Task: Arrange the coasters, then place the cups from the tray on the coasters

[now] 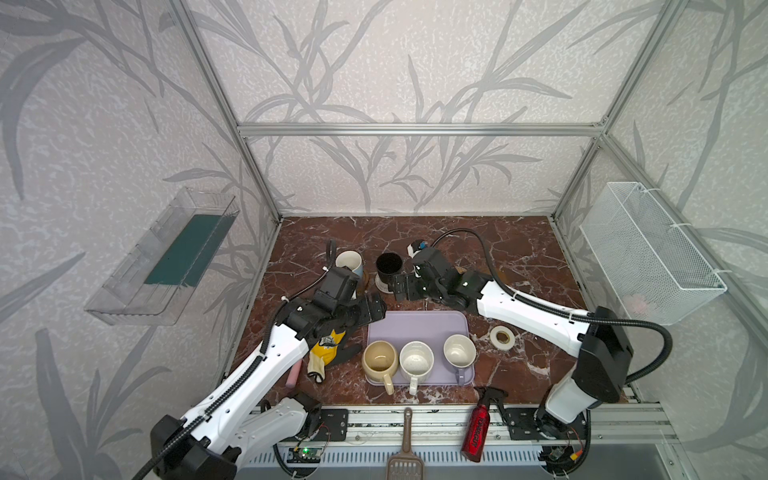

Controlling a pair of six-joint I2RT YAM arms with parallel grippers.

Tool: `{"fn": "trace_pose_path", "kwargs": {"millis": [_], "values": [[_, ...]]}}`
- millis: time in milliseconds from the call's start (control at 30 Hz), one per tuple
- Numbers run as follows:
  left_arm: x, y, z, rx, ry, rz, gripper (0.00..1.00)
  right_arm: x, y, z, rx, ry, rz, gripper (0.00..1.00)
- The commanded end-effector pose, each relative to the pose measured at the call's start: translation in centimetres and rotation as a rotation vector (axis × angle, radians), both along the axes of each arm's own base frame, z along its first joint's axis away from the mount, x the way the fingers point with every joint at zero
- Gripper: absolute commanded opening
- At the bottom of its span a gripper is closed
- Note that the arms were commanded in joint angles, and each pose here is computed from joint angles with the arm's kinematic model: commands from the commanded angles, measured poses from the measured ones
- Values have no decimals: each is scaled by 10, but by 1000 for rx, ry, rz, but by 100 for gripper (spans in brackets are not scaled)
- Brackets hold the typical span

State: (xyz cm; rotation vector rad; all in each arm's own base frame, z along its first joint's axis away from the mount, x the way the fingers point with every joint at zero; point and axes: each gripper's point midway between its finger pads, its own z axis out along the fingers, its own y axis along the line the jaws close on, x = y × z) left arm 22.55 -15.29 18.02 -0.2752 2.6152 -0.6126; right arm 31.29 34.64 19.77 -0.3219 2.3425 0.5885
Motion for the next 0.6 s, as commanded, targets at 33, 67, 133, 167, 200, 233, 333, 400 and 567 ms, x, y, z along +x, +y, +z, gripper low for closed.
{"fn": "trace_pose_path", "kwargs": {"millis": [33,67,133,167,200,233,333,400,567], "values": [[-18,16,-3,93,30,57,99,-10,-20,22,-46,-86,56,99],[-21,14,-7,94,49,54,99,-14,-25,24,-58,-94,69,99],[-32,6,-18,99,99,35,99,-22,-37,28,-66,-114,72,99],[-38,3,-22,104,122,23,99,-25,-42,29,-63,-128,69,99],[-43,1,-27,118,140,16,99,-28,-47,30,-52,-142,68,99],[-48,-1,-29,133,147,8,99,-33,-52,32,-43,-153,72,99],[-59,3,-31,178,161,13,99,-44,-63,34,-18,-166,73,99],[-64,5,-30,202,168,14,99,-49,-69,33,-16,-163,72,99],[-81,2,-36,231,212,24,99,-64,-78,22,-14,-130,96,99]]}}
